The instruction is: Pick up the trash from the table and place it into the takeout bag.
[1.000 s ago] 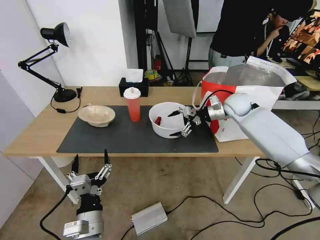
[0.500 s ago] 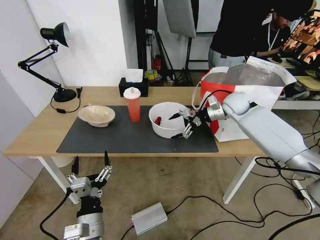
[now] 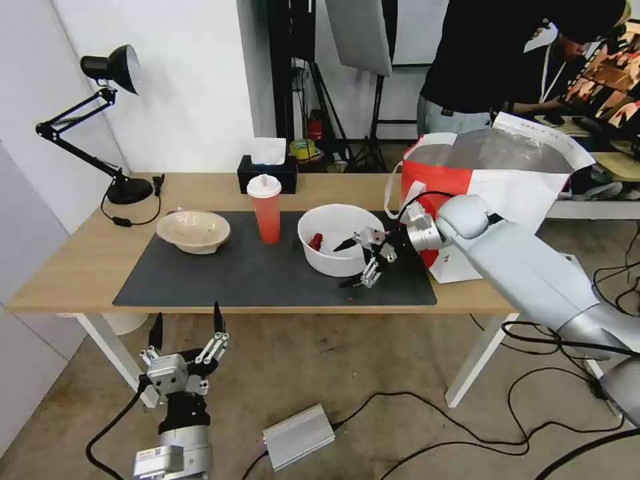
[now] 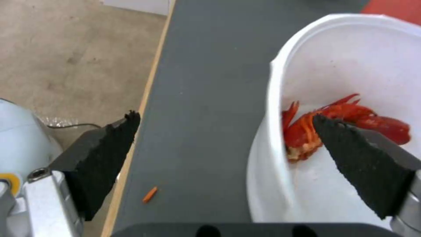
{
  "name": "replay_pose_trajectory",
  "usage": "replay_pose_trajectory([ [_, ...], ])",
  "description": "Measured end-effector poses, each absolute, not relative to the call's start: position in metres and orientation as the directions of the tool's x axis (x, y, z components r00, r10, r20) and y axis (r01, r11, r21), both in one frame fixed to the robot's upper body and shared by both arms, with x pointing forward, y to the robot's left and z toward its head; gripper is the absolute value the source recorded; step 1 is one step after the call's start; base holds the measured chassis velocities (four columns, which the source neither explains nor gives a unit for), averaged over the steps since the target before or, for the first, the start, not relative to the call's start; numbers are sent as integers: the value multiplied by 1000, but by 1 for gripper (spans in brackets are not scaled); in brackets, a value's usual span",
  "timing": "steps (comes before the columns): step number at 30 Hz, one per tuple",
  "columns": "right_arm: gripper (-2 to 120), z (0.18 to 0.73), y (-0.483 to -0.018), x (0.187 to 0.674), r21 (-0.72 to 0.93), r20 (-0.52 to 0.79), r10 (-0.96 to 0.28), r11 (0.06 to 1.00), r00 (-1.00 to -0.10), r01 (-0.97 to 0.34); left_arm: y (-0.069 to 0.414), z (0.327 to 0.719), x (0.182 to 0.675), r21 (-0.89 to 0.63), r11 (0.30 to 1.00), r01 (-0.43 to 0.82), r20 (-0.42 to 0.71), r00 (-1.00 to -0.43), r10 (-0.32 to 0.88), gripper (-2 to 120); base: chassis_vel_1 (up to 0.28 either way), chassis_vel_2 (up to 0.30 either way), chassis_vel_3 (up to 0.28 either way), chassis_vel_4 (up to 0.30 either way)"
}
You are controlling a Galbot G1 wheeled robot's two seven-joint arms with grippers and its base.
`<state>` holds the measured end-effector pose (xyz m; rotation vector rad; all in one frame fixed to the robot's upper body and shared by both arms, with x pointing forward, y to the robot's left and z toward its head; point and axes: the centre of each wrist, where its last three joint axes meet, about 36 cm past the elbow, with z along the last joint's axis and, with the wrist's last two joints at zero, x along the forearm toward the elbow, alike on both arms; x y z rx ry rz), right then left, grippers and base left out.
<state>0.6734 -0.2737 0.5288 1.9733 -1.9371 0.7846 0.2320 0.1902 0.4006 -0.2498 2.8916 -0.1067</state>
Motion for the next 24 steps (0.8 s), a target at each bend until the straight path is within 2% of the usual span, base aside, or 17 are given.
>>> replay_pose_trajectory([
  [24,100,516,-283,672,-163,544,-838,-54,-44,-985,184,396,229,-89,985,-146,-217,-963,-162,100,0,0,0,0],
])
